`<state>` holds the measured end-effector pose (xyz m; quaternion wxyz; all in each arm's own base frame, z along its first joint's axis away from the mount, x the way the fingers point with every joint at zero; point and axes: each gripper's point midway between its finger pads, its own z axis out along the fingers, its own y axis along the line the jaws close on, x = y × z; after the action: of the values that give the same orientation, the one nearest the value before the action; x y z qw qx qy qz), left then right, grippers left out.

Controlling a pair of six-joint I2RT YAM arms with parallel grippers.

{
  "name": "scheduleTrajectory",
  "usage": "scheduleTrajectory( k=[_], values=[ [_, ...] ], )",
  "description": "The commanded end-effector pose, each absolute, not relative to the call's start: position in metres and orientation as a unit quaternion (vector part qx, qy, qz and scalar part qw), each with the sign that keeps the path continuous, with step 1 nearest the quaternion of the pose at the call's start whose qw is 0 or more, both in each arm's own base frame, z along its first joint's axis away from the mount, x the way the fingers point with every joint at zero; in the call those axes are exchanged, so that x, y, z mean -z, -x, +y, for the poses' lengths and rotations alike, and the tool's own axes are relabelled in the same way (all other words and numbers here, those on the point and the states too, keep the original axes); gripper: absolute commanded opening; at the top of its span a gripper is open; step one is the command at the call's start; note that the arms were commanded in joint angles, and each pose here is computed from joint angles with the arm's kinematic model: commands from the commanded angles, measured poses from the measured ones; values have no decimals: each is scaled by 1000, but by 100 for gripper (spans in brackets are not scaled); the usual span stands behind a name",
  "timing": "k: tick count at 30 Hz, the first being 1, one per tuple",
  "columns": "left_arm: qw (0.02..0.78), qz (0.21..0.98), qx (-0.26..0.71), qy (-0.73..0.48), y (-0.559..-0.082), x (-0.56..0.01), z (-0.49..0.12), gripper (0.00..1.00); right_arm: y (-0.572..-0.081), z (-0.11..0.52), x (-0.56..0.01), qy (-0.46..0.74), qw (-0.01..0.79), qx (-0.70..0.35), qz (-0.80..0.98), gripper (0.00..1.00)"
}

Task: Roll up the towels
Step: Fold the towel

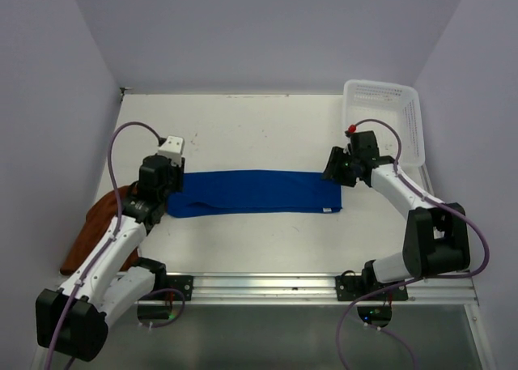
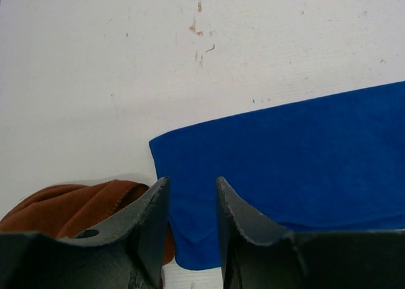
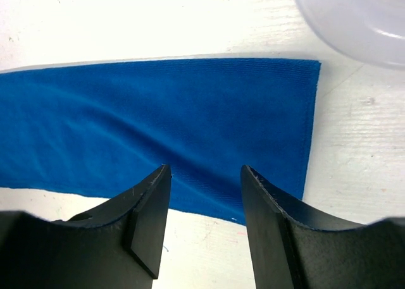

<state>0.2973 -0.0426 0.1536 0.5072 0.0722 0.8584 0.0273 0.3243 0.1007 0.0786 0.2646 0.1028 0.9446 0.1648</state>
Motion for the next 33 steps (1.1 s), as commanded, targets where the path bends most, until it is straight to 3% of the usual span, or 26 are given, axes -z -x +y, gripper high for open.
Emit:
scheduleTrajectory(
  k=[1,7,15,24,33],
  values=[
    [529,846,-40,-57,-314,-168,-41,39,-340,94,-88,-102,288,-161,939,51],
    [497,866,-46,-20,-352,-156,-40,45,-345,71,-90,-131,301,-135,935,47],
    [437,898,15,38,-396,-132,-25,51,-351,49,-81,-157,301,-104,935,42],
    [374,926,21,31,-396,-79,-24,53,-355,49,-54,-174,289,-104,935,48],
    [367,925,10,100,-403,-71,10,55,-379,40,-51,-192,316,-85,925,49]
  ],
)
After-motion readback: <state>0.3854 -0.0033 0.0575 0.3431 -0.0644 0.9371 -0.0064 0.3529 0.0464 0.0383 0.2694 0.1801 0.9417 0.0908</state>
